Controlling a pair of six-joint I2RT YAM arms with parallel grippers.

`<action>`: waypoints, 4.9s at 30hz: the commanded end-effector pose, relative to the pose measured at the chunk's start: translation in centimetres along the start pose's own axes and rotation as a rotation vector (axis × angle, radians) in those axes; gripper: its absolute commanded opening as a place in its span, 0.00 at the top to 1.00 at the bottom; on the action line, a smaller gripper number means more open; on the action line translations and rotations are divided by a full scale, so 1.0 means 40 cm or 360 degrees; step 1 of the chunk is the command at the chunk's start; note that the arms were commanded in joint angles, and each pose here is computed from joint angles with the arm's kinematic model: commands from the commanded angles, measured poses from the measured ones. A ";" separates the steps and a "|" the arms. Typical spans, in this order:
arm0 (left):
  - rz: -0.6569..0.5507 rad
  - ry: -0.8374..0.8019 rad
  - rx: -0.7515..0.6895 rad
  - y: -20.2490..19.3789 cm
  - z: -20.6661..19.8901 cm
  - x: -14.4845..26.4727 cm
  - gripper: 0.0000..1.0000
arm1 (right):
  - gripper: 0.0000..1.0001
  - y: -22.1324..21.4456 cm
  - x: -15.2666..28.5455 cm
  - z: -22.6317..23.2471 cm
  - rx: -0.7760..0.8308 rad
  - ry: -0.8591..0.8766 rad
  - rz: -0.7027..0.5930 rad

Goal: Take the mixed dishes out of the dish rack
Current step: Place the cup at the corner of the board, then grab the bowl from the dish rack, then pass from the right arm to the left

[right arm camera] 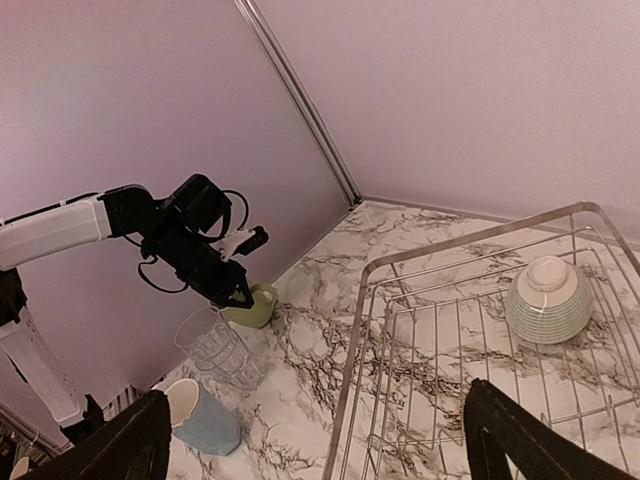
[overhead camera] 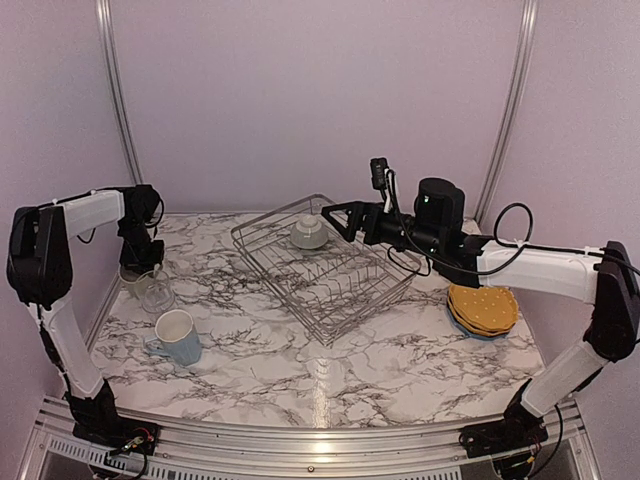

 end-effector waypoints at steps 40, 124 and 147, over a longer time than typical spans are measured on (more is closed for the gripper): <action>-0.0968 -0.0426 0.0038 0.128 -0.055 0.591 0.02 | 0.01 -0.030 -0.078 -0.089 0.0178 -0.0392 0.0218; -0.0759 -0.1425 -0.0265 -0.245 -0.542 0.493 0.02 | 0.69 -0.132 -0.521 -0.577 0.0598 -0.0752 0.0370; -0.0742 -0.1455 -0.0197 -0.259 -0.529 0.483 0.02 | 0.77 0.000 -0.453 -0.421 0.0015 -0.0424 0.0066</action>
Point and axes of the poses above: each gripper's point midway between its finger pads, its own x axis back along the fingers, its own z axis along the line the jaws close on, y = z × x, the point moved 3 cm from there along x, back along the fingers, and after that the axes turned 1 degree about x, right-handed, at the moved point
